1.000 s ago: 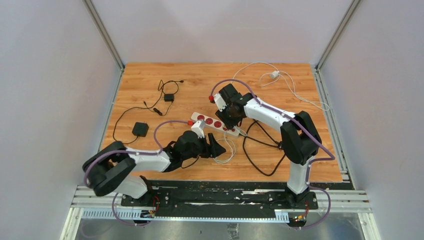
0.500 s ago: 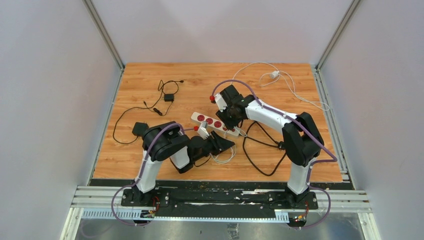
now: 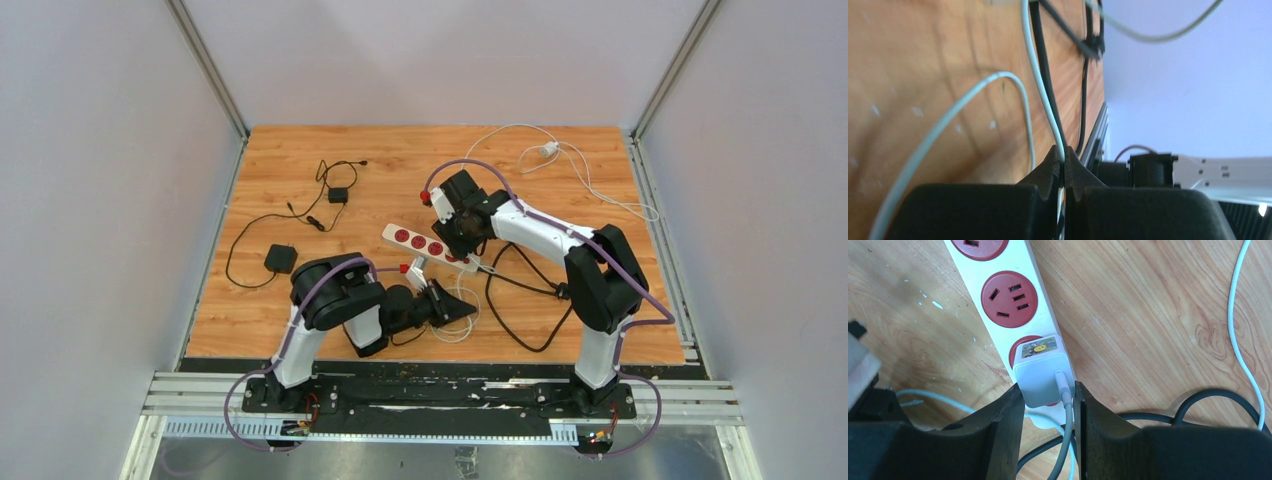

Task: Insert the plug

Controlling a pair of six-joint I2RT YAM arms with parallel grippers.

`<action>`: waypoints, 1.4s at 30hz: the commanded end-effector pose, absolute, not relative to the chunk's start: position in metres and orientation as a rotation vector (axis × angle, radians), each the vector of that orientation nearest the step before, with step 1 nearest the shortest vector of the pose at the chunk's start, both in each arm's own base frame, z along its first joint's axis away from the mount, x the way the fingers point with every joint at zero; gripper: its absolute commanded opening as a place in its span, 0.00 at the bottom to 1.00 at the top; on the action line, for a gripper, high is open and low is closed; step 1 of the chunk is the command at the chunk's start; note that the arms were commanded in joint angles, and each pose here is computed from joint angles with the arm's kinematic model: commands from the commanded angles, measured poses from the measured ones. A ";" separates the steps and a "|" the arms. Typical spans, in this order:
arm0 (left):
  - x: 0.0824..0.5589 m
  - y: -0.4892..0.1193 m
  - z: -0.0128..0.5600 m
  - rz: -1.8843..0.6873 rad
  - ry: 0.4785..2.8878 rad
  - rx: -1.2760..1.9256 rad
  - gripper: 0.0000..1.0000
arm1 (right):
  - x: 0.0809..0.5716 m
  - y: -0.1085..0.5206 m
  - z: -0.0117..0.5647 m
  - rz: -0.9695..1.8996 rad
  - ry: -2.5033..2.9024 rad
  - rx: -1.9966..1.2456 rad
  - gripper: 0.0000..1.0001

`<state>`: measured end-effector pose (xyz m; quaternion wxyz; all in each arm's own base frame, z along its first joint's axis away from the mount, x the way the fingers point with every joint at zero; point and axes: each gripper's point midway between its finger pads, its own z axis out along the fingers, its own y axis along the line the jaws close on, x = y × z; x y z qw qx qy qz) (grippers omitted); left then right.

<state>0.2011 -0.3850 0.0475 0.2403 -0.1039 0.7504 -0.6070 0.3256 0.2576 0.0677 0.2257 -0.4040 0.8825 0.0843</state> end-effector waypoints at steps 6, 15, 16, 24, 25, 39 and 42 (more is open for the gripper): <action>0.159 -0.385 0.055 -1.716 2.072 -0.167 0.00 | 0.261 0.244 0.015 0.203 2.677 -1.237 0.00; 0.163 -0.373 0.054 -1.660 2.059 -0.205 0.04 | 0.235 0.243 -0.011 0.068 2.733 -1.304 0.00; 0.163 -0.373 0.056 -1.659 2.054 -0.202 0.06 | 0.234 0.242 -0.015 0.067 2.746 -1.297 0.00; 0.169 -0.364 0.066 -1.622 2.000 -0.207 0.38 | 0.232 0.245 -0.016 0.087 2.766 -1.246 0.00; 0.169 -0.363 0.068 -1.620 1.998 -0.205 0.42 | 0.232 0.246 -0.015 0.091 2.767 -1.238 0.00; 0.185 -0.334 0.084 -1.243 2.056 -0.076 1.00 | 0.263 0.272 0.036 0.131 2.609 -1.168 0.38; 0.189 -0.314 0.084 -1.096 2.088 -0.057 1.00 | 0.269 0.277 0.048 0.140 2.580 -1.152 0.48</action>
